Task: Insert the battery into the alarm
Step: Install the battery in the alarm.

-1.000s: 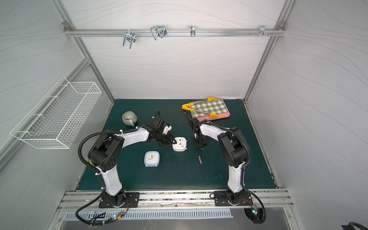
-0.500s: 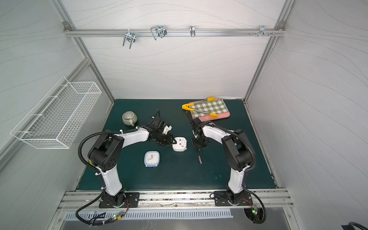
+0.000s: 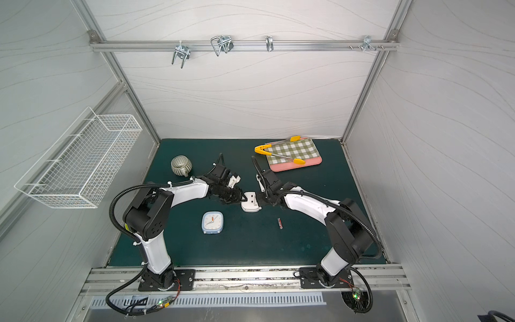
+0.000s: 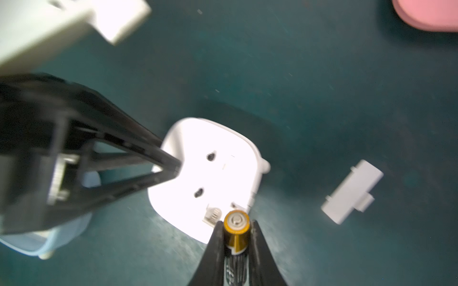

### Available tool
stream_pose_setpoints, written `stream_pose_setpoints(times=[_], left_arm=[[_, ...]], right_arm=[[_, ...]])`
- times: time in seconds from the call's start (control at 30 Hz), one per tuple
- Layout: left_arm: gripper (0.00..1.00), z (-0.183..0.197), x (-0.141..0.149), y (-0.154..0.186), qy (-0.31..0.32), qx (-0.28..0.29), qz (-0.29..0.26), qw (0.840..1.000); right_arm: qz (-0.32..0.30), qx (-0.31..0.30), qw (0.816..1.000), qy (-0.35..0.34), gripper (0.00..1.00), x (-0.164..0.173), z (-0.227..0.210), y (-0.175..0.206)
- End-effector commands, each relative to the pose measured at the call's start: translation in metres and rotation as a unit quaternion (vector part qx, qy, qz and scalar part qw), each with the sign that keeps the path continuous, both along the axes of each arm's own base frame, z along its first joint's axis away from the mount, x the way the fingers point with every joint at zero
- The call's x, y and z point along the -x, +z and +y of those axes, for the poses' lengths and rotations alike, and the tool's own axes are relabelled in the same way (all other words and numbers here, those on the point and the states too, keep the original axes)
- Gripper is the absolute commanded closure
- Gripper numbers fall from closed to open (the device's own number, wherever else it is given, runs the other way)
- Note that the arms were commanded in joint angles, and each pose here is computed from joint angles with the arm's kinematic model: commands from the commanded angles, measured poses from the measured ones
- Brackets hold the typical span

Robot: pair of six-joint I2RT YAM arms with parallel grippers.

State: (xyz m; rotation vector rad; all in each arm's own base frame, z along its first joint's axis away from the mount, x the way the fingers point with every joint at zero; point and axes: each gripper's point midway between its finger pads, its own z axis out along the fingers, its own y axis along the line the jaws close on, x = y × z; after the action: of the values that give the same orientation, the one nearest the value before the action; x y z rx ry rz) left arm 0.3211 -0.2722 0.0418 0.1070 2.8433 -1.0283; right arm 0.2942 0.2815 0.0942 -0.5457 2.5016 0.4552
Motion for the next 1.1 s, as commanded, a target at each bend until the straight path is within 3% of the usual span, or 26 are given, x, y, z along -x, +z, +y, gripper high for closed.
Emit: stream_pose_setpoints(times=[0.0,0.73,0.93,1.07], left_arm=[[0.59,-0.001,0.005,-0.010,-0.004,-0.006,0.010,1.000],[0.58,0.001,0.005,-0.009,-0.003,-0.012,0.007,1.000],[0.58,0.001,0.005,-0.009,-0.003,-0.011,0.008,1.000],[0.58,0.001,0.005,-0.010,-0.002,-0.013,0.007,1.000]], right_arm=[[-0.056,-0.037,0.997,-0.041,0.87,-0.022,0.014,0.017],[-0.021,-0.050,0.996,-0.067,0.88,-0.022,0.020,-0.037],[-0.007,-0.056,0.996,-0.076,0.84,-0.016,0.017,-0.039],[0.012,-0.067,0.994,-0.087,0.75,-0.006,0.012,-0.038]])
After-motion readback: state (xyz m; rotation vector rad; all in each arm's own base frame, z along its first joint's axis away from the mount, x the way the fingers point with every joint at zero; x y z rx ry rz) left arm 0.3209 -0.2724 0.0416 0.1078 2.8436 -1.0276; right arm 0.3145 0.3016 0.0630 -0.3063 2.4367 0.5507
